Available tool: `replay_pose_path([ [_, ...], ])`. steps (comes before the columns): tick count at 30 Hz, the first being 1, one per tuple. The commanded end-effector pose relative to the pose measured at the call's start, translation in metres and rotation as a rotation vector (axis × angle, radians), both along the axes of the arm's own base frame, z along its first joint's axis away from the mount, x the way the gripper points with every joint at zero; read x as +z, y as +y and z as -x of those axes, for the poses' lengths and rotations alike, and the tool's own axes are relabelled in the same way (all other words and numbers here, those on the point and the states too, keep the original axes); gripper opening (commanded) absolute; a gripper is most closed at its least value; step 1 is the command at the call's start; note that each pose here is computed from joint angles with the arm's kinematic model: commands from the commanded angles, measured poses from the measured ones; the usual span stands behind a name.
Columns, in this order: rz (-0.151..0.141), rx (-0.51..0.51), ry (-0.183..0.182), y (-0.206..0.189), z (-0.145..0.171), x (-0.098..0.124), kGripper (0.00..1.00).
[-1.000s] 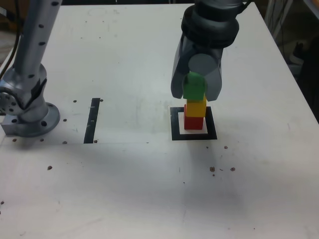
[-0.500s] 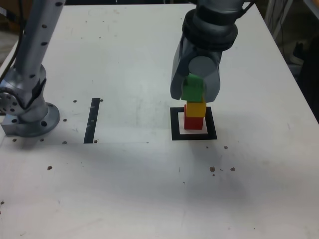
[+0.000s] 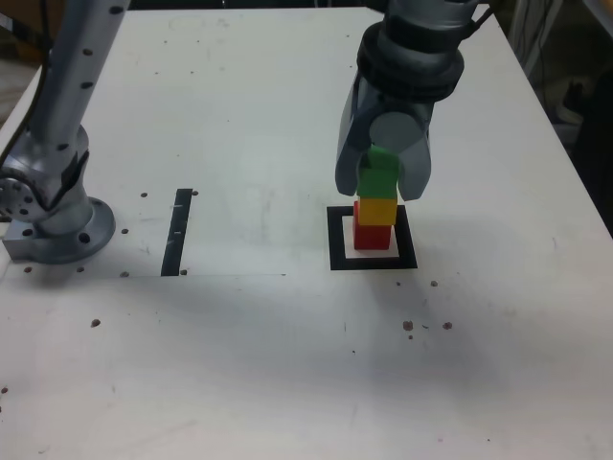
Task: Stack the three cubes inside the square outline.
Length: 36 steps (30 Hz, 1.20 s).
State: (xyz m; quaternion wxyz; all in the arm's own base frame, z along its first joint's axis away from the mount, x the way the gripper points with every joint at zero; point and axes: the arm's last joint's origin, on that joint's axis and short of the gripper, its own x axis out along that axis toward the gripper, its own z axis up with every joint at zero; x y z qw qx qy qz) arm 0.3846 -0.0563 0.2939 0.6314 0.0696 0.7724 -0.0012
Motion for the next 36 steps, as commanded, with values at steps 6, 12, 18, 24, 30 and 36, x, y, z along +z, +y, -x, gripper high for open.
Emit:
replay_pose_path([
  [6,-0.012,-0.001,0.013,0.001,0.001,0.0,0.98],
  [12,-0.026,0.007,-0.022,0.003,0.007,0.013,0.99],
  [18,-0.018,0.003,-0.079,0.001,0.02,0.035,0.99],
  [24,-0.01,-0.003,-0.088,0.0,0.031,0.043,0.99],
  [30,-0.011,-0.003,-0.069,0.008,0.065,0.054,0.99],
  [36,0.0,-0.001,-0.07,0.016,0.099,0.065,0.99],
])
